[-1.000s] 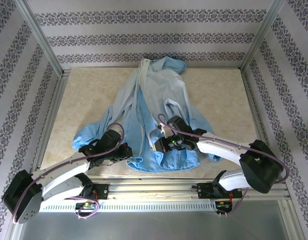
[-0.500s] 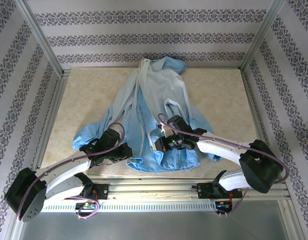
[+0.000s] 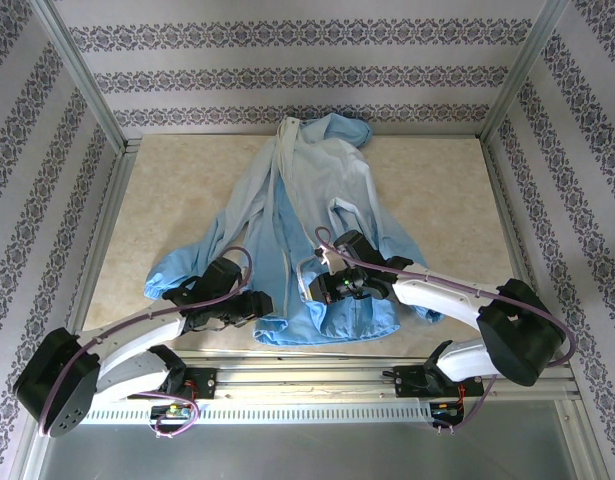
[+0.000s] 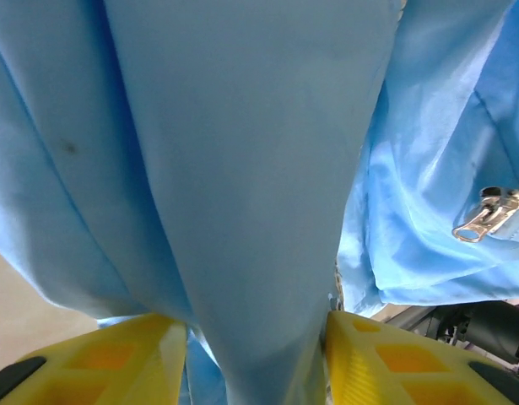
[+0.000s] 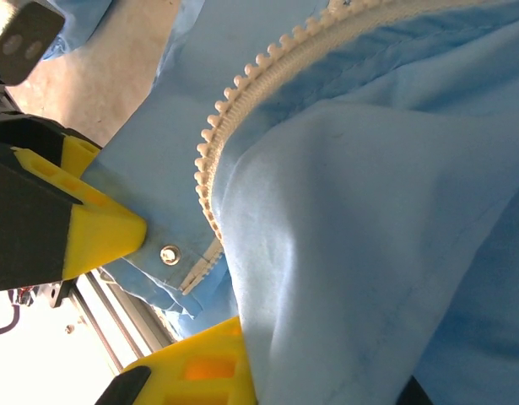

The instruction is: Zip up the jacket

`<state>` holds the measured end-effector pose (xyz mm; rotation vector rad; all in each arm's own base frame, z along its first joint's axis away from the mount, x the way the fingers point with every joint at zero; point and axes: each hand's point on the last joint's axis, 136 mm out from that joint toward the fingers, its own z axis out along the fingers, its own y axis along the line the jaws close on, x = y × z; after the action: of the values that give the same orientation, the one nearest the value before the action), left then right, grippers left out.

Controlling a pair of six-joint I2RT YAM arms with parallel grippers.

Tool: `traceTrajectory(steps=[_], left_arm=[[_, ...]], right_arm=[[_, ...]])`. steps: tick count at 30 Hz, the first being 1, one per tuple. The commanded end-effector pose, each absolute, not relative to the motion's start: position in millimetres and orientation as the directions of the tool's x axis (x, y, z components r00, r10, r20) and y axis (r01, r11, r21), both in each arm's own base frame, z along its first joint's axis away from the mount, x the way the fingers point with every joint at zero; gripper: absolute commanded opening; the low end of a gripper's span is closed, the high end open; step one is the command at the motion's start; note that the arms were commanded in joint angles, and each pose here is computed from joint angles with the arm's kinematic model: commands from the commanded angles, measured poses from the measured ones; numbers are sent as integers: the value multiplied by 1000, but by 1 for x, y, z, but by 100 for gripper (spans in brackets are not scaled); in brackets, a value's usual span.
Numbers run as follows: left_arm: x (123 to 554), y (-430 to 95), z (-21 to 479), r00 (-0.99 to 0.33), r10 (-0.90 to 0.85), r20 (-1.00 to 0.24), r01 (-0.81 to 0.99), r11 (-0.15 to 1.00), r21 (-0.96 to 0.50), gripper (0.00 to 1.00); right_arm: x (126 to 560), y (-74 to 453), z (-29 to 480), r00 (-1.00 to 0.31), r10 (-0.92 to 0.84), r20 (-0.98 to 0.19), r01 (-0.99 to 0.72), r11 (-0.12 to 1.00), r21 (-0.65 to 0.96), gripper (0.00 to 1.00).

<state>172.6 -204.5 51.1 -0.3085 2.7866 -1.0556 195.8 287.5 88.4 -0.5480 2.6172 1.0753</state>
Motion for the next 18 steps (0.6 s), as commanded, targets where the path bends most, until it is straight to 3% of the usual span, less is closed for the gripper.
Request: traceTrajectory(steps=[1,9,18], left_arm=[[184,-218,71,-965,-257,-48,-141,669,-730,47],[186,-226,83,-962,-272,1,-180,634,-752,53],[177,-186,100,-956,-289,-48,-221,819,-530,55]], right_arm=[[201,290,93,-885,-238,-401,-453,641,619,0],[198,289,89,-888,-238,-394,-449,638,626,0],[197,287,89,-884,-230,-407,-453,638,623,0]])
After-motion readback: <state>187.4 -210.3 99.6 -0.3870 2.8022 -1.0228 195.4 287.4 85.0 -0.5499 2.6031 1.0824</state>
